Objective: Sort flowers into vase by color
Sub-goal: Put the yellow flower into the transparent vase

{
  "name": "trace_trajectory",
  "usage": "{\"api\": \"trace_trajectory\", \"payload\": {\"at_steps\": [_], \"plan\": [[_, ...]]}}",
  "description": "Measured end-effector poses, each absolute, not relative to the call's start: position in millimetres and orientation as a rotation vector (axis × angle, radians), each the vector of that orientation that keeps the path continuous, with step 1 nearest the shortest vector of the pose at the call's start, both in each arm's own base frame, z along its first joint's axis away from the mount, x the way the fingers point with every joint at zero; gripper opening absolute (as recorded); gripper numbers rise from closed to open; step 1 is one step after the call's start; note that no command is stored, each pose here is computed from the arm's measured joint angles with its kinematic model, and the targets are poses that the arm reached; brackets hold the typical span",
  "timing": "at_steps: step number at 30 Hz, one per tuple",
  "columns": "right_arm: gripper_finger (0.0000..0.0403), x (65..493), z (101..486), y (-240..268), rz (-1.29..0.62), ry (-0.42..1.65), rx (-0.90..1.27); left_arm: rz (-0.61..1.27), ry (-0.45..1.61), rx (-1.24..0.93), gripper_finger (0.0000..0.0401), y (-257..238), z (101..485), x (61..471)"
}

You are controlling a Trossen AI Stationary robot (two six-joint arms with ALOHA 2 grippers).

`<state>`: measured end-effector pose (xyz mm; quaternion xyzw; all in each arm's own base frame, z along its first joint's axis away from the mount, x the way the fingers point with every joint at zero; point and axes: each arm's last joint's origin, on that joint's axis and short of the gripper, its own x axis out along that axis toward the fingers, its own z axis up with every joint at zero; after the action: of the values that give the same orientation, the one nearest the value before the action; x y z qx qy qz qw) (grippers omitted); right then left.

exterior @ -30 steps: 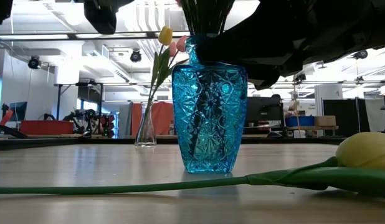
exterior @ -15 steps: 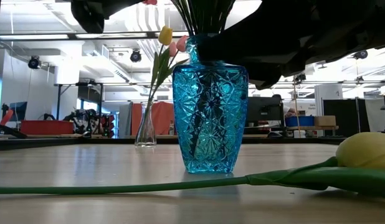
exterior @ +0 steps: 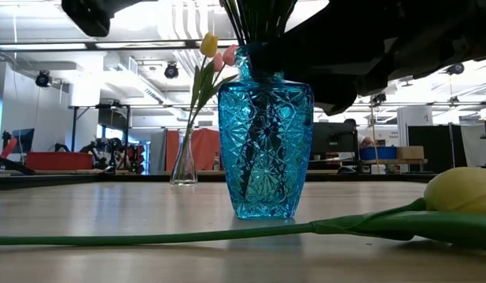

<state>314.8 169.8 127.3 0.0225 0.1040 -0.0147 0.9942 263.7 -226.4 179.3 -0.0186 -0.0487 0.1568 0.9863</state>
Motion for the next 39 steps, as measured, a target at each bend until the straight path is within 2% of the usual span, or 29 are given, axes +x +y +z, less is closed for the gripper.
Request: {"api": "trace_trajectory", "payload": {"at_steps": [16, 21, 30, 35, 39], "plan": [[0.0276, 307.5, 140.4, 173.0, -0.013, 0.248, 0.055, 0.243, -0.003, -0.12, 0.0213, -232.8, 170.6, 258.4], [0.0275, 302.0, 144.6, 177.1, 0.001, 0.273, 0.047, 0.166, 0.119, -0.155, 0.0213, -234.4, 171.4, 254.1], [0.0281, 291.1, 159.9, 183.3, 0.028, 0.289, 0.058, 0.093, 0.491, -0.166, 0.0213, -251.3, 181.5, 263.6], [0.0279, 285.0, 165.4, 183.9, 0.033, 0.322, 0.045, 0.06, 0.546, -0.145, 0.0213, -264.6, 182.4, 274.1], [0.0283, 276.6, 172.1, 184.2, 0.035, 0.367, 0.052, 0.053, 0.586, -0.118, 0.0213, -274.0, 164.4, 281.4]]}}
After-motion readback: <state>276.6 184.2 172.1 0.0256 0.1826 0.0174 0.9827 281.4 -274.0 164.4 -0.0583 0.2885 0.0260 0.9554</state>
